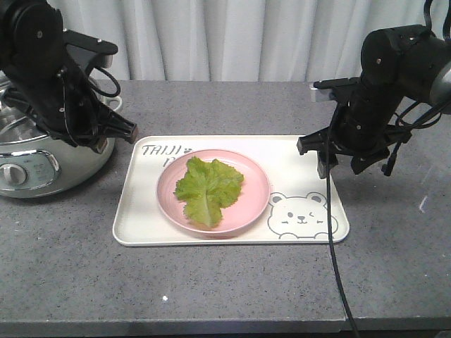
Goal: Transfer vegetables to tray and serve
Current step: 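Release the plate and lower both grippers to the tray's side edges, then close both grippers on the opposite side edges of the cream tray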
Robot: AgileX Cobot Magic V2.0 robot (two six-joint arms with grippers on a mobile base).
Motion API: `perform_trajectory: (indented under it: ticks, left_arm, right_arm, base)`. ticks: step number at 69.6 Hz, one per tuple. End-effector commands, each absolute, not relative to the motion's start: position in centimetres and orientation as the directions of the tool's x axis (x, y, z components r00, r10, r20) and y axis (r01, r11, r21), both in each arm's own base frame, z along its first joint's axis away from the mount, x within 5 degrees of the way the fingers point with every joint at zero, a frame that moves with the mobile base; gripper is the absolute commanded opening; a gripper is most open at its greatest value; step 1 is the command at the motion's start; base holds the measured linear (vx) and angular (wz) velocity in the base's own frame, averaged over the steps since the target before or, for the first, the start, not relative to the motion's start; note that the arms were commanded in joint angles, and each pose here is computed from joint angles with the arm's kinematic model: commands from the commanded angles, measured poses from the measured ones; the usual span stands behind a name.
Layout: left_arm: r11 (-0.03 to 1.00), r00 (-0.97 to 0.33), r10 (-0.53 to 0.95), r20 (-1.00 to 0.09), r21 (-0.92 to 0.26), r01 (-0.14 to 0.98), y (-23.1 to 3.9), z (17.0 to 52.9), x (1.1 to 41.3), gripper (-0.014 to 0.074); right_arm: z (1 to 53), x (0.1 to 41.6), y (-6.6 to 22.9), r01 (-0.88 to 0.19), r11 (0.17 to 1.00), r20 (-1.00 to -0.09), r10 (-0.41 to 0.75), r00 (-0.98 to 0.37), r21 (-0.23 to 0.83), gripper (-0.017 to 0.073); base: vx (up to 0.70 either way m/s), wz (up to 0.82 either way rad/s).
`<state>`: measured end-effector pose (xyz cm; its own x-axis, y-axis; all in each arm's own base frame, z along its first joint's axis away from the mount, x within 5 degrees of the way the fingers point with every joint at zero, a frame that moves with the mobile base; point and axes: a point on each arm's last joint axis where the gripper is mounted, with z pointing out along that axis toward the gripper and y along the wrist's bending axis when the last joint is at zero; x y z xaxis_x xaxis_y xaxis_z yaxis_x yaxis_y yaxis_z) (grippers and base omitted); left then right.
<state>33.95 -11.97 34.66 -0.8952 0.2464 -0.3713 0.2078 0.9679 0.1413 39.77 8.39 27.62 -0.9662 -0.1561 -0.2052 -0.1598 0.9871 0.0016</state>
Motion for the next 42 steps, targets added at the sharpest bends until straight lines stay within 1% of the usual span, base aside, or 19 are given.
perform_trajectory:
  ticks: [1,8,20,33,42]
  left_arm:
    - [0.977,-0.886,0.211,-0.413,0.104,0.184,-11.8,35.8,33.4,0.0272]
    - [0.982,-0.908,0.188,-0.375,0.094,0.164,-12.0,34.4,33.8,0.0272]
    - [0.985,-0.931,0.173,-0.322,0.057,0.164,-12.6,32.5,34.2,0.0272]
    - [0.986,-0.937,0.168,-0.306,0.036,0.165,-12.9,32.0,34.3,0.0272]
    - [0.986,-0.939,0.168,-0.301,0.037,0.165,-12.9,31.8,34.4,0.0272]
  right_arm:
    - [30.3,38.8,8.0,-0.153,0.988,-0.242,-0.150,-0.959,-0.007,0.0427]
    - [30.3,38.8,7.9,-0.153,0.988,-0.242,-0.151,-0.959,-0.009,0.0427]
    - [30.3,38.7,8.3,-0.144,0.989,-0.239,-0.133,-0.962,0.030,0.0427]
    - [30.5,38.6,8.1,-0.141,0.990,-0.243,-0.132,-0.961,0.016,0.0427]
    - [30.5,38.6,8.2,-0.131,0.991,-0.241,-0.119,-0.963,0.034,0.0427]
  base:
    - [0.00,0.00]
    - [0.00,0.00]
    - [0.00,0.00]
    - [0.00,0.00]
    - [0.00,0.00]
